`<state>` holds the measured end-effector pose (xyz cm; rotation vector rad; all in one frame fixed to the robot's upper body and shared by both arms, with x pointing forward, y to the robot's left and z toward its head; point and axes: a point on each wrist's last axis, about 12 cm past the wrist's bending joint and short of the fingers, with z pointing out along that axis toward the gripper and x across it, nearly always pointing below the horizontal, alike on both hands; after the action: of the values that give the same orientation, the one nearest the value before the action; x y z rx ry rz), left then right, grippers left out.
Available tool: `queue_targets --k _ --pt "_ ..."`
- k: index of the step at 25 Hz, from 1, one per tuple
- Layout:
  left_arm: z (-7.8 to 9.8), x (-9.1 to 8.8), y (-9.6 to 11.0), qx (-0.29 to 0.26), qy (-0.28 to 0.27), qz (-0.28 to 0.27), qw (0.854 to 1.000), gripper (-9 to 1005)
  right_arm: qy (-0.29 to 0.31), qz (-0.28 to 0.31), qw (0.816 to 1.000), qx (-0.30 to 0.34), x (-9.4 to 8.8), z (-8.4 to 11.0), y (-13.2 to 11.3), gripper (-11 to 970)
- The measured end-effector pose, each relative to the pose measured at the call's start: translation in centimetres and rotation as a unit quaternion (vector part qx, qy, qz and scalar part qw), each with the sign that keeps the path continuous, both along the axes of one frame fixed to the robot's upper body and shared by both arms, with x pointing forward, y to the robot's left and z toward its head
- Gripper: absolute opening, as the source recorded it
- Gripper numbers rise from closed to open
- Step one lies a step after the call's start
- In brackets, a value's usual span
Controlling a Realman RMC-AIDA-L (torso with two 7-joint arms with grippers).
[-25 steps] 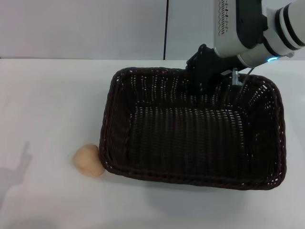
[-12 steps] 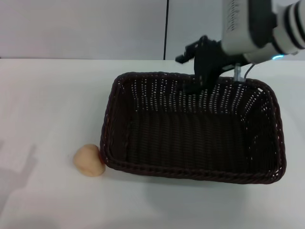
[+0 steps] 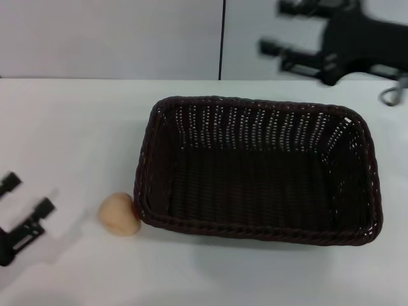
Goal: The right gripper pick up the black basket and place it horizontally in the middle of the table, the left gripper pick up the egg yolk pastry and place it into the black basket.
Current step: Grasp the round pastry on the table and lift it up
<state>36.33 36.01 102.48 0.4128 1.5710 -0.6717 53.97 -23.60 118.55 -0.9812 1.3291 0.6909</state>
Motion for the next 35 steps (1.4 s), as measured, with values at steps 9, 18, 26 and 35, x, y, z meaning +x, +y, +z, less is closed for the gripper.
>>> queue_targets --k 9,18,26,35 --pt "-1.9 1.8 -1.5 0.057 0.060 -0.050 0.995 807 -0.036 -0.112 0.966 0.228 -6.1 -5.9 -7.1 636" --pt "-3.6 3.0 -3.4 0.080 0.070 -0.041 0.993 807 -0.011 -0.176 0.939 0.294 -8.2 -9.0 -9.9 636" --pt "-3.8 3.9 -5.0 0.080 0.076 -0.085 0.990 806 0.000 -0.183 0.939 0.290 -8.0 -9.6 -9.7 637" --pt "-4.1 3.9 -5.4 0.068 0.083 -0.072 0.992 784 0.004 -0.225 0.931 0.288 -8.7 -11.1 -10.0 637"
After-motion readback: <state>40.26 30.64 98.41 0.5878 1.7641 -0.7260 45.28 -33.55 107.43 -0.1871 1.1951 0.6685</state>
